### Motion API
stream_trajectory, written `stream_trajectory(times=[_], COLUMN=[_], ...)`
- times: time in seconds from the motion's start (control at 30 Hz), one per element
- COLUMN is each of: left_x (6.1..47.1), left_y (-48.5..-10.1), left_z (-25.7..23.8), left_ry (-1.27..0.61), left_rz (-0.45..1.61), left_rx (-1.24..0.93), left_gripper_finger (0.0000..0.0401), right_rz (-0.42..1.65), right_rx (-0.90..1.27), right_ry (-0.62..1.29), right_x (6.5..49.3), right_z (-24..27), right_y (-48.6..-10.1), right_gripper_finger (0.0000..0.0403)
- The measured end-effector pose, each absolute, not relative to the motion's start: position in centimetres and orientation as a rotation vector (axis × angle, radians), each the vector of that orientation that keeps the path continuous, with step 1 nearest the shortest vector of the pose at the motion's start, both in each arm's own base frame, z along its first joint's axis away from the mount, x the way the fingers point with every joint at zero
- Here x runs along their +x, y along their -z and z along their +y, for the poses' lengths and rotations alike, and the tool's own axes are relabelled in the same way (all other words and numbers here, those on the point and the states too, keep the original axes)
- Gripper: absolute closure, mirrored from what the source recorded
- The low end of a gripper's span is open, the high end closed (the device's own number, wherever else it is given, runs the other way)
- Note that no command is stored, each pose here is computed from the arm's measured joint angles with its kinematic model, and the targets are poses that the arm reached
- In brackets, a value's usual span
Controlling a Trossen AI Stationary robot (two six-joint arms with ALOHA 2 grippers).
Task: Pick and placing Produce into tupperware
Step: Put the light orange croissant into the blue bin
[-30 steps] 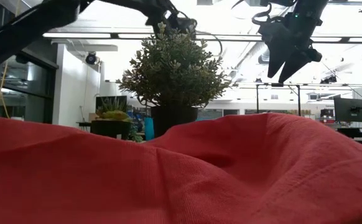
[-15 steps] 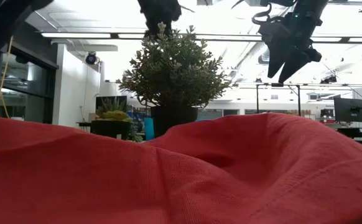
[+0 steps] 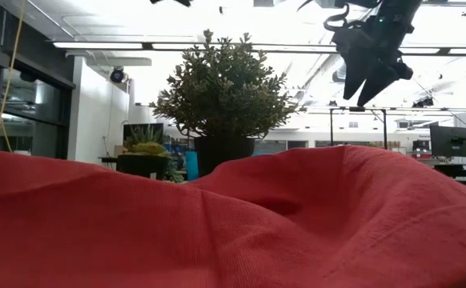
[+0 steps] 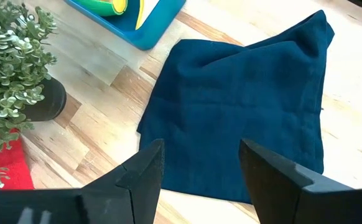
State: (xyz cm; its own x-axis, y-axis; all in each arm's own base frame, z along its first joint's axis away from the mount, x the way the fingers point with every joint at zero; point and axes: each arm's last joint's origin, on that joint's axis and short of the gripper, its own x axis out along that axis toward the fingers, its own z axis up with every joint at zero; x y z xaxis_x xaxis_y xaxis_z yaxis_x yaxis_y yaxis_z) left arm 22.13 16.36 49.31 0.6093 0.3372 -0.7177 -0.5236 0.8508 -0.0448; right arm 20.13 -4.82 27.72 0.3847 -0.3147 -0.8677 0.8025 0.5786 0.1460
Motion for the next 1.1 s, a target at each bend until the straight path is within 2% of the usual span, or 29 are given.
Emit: stream_trajectory(times=[0.23, 0.43, 0.7, 1.1], left_x=[18.4, 16.7, 15.0, 11.2], left_y=[-51.5, -50.5, -44.9, -35.3], left_z=[13.0, 10.1, 6.6, 4.4], left_ry=[-0.528, -0.537, -0.457, -0.521], left_rz=[0.689, 0.654, 0.550, 0.628], left_rx=[-0.239, -0.224, -0.241, -0.459], left_gripper_finger=[0.0327, 0.0343, 0.0358, 0.0361], right_rz=[0.892, 0.886, 0.878, 0.877], right_rx=[0.629, 0.636, 0.656, 0.659], right_ry=[0.769, 0.770, 0.781, 0.783], right_x=[20.3, 20.3, 20.3, 20.3], right_z=[-4.9, -4.9, -4.9, -4.9], right_y=[-27.8, -27.8, -27.8, -27.8], right_gripper_finger=[0.0204, 0.0204, 0.0204, 0.0204])
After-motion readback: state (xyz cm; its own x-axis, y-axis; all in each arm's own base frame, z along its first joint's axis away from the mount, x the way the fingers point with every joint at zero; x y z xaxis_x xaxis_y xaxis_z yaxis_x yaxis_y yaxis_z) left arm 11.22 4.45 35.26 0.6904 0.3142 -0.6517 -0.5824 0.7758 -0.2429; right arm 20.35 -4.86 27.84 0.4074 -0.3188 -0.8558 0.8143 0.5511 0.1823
